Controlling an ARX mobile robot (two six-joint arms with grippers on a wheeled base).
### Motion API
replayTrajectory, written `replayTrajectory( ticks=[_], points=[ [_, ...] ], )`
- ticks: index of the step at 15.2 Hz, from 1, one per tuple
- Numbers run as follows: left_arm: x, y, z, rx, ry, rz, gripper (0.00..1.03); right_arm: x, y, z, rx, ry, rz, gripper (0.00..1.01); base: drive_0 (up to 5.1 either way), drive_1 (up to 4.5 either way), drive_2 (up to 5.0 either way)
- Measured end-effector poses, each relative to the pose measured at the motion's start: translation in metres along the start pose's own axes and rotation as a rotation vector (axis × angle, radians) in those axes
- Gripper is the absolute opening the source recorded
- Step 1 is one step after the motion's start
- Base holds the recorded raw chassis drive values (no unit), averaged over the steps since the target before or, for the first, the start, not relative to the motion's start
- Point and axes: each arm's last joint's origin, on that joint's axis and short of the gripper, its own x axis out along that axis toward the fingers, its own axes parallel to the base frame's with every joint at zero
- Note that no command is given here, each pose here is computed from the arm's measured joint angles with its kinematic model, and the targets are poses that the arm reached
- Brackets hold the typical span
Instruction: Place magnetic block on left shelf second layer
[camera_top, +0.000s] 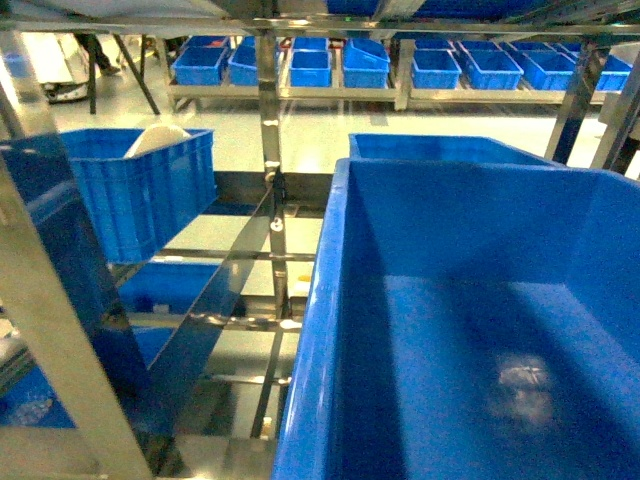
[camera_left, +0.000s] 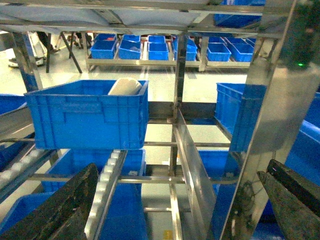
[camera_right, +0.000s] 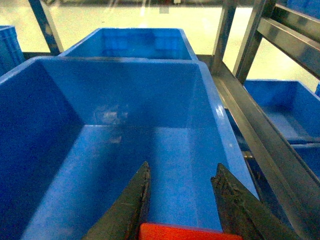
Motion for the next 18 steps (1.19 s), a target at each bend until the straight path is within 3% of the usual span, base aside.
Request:
replayTrajectory(
  ticks=[10, 12, 14, 16, 18],
  points=[
    [0.0, 0.0, 0.0, 0.0, 0.0, -0.001, 0.98, 0.0, 0.0, -0.001, 0.0, 0.006, 0.002, 0.33, 0.0, 0.39, -0.4],
    [0.0, 0.0, 0.0, 0.0, 0.0, -0.001, 0.98, 0.012, 0.011, -0.01, 0.043, 0.074, 0.048, 0.33, 0.0, 0.0, 0.0],
    [0.0, 0.0, 0.0, 0.0, 0.0, -0.001, 0.98, 0.03, 0.027, -0.023, 0.08, 0.166, 0.127, 0.33, 0.0, 0.0, 0.0],
    [0.0, 0.0, 0.0, 0.0, 0.0, -0.001, 0.98, 0.047, 0.038, -0.034, 0.09, 0.202, 0.158, 0.33, 0.0, 0.0, 0.0],
    [0.0, 0.0, 0.0, 0.0, 0.0, -0.001, 0.98, 0.072, 0.048, -0.044, 0.089, 0.235, 0.156, 0.33, 0.0, 0.0, 0.0]
  ],
)
